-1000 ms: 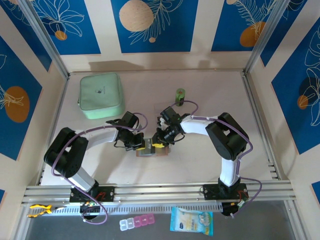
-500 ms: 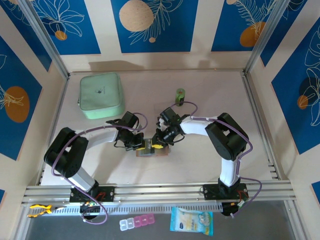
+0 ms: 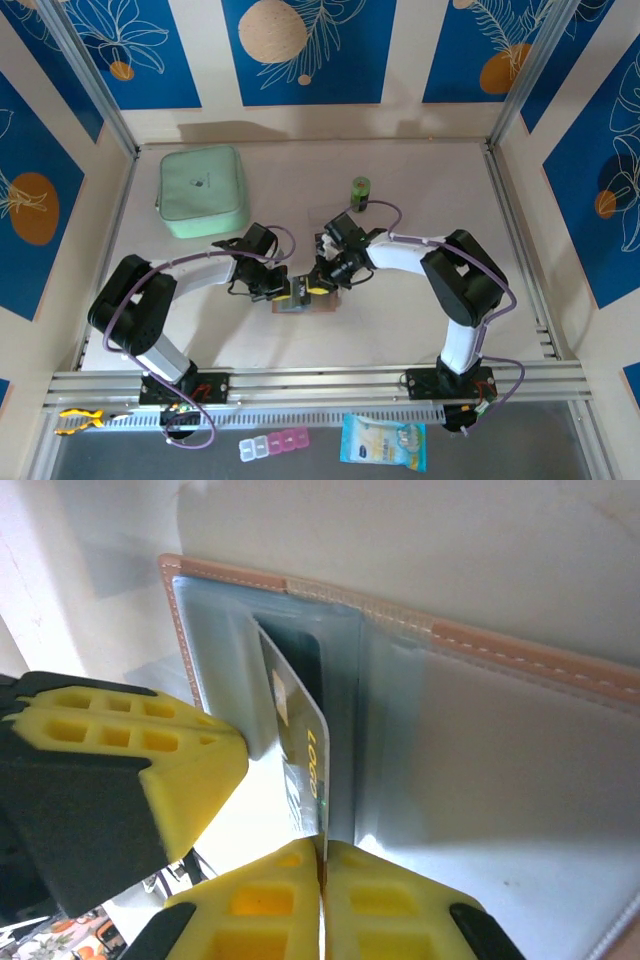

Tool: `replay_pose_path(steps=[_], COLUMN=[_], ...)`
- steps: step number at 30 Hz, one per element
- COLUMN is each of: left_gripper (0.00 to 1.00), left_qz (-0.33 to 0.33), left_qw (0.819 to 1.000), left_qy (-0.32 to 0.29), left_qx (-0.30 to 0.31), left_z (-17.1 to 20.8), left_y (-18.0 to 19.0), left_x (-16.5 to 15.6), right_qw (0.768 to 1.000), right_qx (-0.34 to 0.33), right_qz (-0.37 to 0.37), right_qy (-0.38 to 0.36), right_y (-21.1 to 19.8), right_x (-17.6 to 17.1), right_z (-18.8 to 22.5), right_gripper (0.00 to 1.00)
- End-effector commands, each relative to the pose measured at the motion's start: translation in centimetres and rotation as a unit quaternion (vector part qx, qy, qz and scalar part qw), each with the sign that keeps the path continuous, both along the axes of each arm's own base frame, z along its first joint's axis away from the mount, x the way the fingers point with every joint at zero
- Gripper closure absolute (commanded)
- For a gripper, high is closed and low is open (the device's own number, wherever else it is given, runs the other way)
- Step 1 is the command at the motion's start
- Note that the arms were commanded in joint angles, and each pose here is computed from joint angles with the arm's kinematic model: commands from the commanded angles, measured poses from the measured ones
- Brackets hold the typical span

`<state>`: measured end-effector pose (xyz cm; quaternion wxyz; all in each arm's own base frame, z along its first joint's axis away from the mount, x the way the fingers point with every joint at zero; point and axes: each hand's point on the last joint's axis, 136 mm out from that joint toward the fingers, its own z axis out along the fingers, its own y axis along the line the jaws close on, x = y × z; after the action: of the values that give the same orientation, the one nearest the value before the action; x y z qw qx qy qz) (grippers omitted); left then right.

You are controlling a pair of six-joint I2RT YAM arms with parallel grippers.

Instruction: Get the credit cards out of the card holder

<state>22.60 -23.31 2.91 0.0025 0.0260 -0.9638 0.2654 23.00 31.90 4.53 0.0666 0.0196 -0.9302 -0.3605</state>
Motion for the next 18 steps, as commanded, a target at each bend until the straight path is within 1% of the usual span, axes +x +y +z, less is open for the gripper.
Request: replay_pose_path(steps=[1,6,11,14,15,18], left_gripper=[0.99,0.99,0.98,0.97,0.97,0.96], left_qz=[-0.004,-0.004,-0.004,-0.006,-0.005,-0.005], left_qw=[1.000,1.000,1.000,1.000,1.000,1.000], left_qy=[0.010,-0.005,-0.014,-0.020,-0.023,-0.028], left_qx=[0.022,0.010,-0.003,-0.009,-0.010,-0.013], left_z=[-0.8,0.0,0.9,1.4,1.6,2.1], left_y=[0.7,0.3,-0.2,-0.4,-0.4,-0.5], left_x=[-0.6,-0.1,0.4,0.6,0.6,0.8], right_qw=[1.000,0.999,0.997,0.993,0.990,0.977], right_qx=[-0.025,-0.031,-0.039,-0.046,-0.057,-0.080], right_qz=[0.005,0.011,0.030,0.062,0.076,0.131], right_qy=[-0.001,-0.024,-0.062,-0.087,-0.100,-0.152], right_y=[-1.5,-2.3,-3.3,-3.9,-4.3,-5.2], right_x=[-0.7,-0.2,0.7,1.2,1.4,2.3], right_z=[0.2,1.5,2.9,3.8,4.0,5.1], right_gripper=[0.92,0.93,0.97,0.98,0.99,0.99])
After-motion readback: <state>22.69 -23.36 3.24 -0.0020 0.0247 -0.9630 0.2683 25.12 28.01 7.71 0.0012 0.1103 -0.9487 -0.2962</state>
